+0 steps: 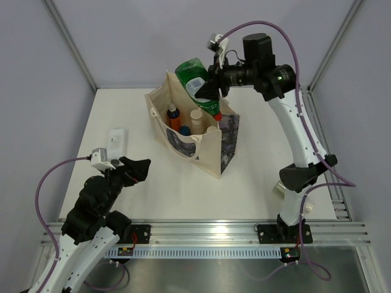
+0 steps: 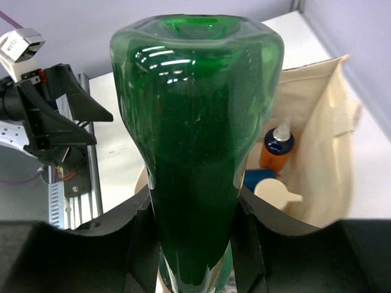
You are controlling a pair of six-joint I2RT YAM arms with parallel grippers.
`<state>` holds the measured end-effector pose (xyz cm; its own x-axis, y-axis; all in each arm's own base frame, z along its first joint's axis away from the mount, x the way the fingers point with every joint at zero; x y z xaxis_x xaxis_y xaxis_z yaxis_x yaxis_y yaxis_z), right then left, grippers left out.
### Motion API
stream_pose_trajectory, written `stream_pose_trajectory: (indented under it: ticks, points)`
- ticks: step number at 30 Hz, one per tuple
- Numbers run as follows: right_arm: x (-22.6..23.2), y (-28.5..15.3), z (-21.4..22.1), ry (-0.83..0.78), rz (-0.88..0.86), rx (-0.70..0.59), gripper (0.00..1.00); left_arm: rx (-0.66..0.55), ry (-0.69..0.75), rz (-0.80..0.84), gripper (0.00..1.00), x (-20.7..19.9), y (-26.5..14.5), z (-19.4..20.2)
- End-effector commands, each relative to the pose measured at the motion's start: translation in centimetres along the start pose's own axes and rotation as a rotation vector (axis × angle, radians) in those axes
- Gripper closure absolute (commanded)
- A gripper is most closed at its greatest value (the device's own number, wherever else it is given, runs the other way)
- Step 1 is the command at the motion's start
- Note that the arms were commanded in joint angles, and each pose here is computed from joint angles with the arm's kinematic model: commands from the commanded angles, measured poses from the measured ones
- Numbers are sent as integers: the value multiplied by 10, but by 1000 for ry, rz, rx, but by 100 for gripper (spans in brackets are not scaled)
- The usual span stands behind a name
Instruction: Place the personal care products into the canvas bag
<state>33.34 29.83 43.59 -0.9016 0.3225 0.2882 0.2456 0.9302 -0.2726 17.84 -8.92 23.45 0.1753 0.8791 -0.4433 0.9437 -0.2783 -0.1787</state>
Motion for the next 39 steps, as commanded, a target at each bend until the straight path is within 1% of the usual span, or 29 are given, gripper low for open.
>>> stream_pose_trajectory:
  ticks: [1, 6, 11, 13, 17, 22, 24, 25, 26, 27, 28, 29, 30, 31, 33, 34, 35, 36, 37, 38, 39]
  points:
    - [-24, 30, -19, 12, 49, -78, 100, -54, -24, -12, 1, -2, -9, -19]
    - [-35, 56, 0, 86, 46, -34, 100, -36, -23, -46, 1, 6, -12, -15]
    - [-44, 77, 52, 143, 57, 96, 100, -25, -18, -71, 1, 11, -10, -11]
    - [-51, 82, 74, 172, 84, 145, 100, -21, -10, -79, 1, 11, -9, -11]
    - [-66, 88, 102, 218, 153, 209, 100, 4, 34, -117, 1, 15, -6, -11]
    - [-87, 93, 132, 229, 252, 304, 100, 68, 103, -236, 1, 30, -1, -11]
    - [-96, 91, 139, 216, 291, 332, 96, 108, 150, -298, 1, 37, 2, -10]
    - [-98, 91, 140, 207, 301, 340, 92, 125, 169, -326, 1, 41, 4, -11]
    - [-100, 90, 141, 191, 309, 349, 87, 168, 209, -364, 1, 45, 9, -7]
    - [-102, 89, 145, 193, 321, 369, 76, 181, 233, -382, 1, 46, 10, -11]
    - [-101, 87, 139, 177, 321, 364, 71, 192, 255, -408, 1, 49, 12, -12]
    - [-101, 85, 137, 164, 323, 369, 65, 239, 294, -445, 1, 55, 19, -9]
    - [-100, 83, 138, 165, 326, 382, 59, 249, 302, -448, 1, 54, 22, -12]
    - [-98, 79, 127, 146, 328, 361, 48, 270, 309, -452, 1, 56, 27, -12]
    - [-94, 72, 115, 117, 334, 344, 36, 309, 309, -483, 1, 69, 40, -14]
    - [-90, 68, 103, 91, 335, 319, 26, 346, 285, -427, 1, 66, 47, -9]
    - [-88, 64, 96, 65, 333, 304, 21, 349, 265, -459, 1, 82, 49, -15]
    - [-80, 57, 83, 39, 325, 274, 17, 350, 253, -454, 1, 86, 55, -18]
    - [-73, 51, 72, 9, 316, 248, 14, 397, 238, -422, 1, 88, 62, -11]
    - [-68, 46, 63, -25, 308, 229, 9, 401, 234, -448, 1, 101, 64, -17]
    - [-57, 37, 49, -56, 295, 194, 8, 411, 232, -452, 1, 107, 68, -18]
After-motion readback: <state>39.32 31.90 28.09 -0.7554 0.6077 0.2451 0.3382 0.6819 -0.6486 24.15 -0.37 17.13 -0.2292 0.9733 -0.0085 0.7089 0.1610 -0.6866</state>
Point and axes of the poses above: each gripper's point midway between its finger pads, its own y axis out along the fingers, its own x axis along the line the jaws close on, z = x × y, the point moved 1 cm from there along -y, back along the fingers, and after that the axes turned 11 degrees about y, right-handed, at the moved point
